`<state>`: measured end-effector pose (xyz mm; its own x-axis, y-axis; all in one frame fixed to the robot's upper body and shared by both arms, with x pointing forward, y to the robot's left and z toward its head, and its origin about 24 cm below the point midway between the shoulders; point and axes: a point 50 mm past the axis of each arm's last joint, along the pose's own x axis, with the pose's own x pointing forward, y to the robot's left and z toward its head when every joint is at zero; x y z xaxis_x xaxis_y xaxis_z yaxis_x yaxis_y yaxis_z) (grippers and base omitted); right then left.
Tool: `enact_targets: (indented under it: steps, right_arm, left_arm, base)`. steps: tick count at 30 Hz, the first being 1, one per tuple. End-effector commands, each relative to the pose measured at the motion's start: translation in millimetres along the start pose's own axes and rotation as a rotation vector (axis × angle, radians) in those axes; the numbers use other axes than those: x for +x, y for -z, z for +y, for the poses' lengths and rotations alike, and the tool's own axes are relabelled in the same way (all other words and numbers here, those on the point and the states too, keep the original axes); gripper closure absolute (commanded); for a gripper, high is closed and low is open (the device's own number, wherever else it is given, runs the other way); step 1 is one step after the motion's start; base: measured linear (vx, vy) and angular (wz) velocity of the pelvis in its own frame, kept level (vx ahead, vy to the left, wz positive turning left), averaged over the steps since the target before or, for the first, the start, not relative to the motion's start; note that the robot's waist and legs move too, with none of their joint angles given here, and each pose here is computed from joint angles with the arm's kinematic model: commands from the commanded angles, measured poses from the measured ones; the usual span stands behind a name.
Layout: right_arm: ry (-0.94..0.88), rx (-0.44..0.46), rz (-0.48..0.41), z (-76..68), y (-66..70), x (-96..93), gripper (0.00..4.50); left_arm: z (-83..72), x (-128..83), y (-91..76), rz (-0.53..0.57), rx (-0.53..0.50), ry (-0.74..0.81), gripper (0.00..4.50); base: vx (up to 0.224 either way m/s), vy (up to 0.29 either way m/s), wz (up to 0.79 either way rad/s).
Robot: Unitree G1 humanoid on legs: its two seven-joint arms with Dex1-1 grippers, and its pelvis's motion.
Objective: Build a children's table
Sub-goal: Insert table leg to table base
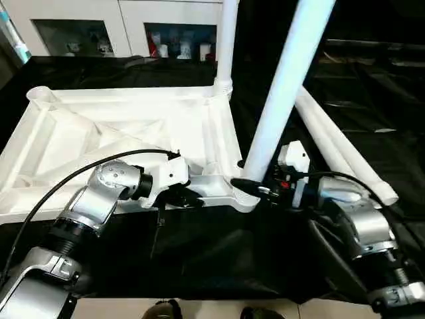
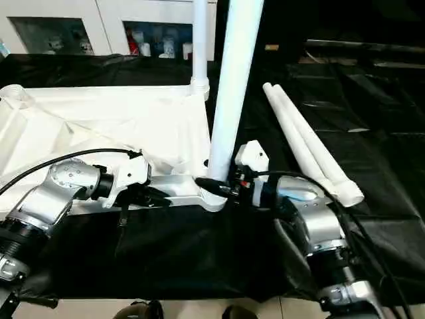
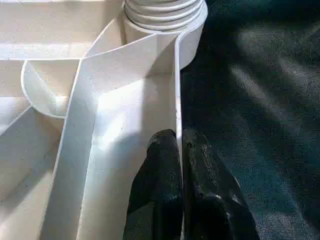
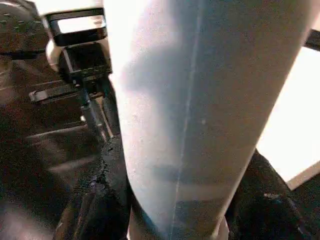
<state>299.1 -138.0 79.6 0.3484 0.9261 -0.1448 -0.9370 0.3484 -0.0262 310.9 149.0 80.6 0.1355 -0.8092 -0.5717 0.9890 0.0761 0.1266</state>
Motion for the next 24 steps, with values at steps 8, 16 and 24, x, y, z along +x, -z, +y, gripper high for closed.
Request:
enact_targets:
  steps: [8, 16, 24]
  right_arm:
    - [-0.104, 0.149, 0.208, 15.3, 54.1, -10.0, 2.60]
    - [-0.019, 0.173, 0.206, 8.4, 59.1, -9.1, 2.60]
    - [0.218, 0.194, 0.182, -2.1, 66.7, -4.2, 2.60]
  left_arm:
    - [-3.0, 0, -5.6, -0.006, 0.062, 0.107, 4.50]
    - [1.4, 0, -6.3, -0.003, 0.058, 0.059, 4.50]
    - [15.1, 0, -10.9, -0.024, -0.056, -0.110, 4.50]
  base:
    - [0.000, 0.000, 0.00]
    - [0.000, 0.000, 0.00]
    - [0.000, 0.000, 0.00]
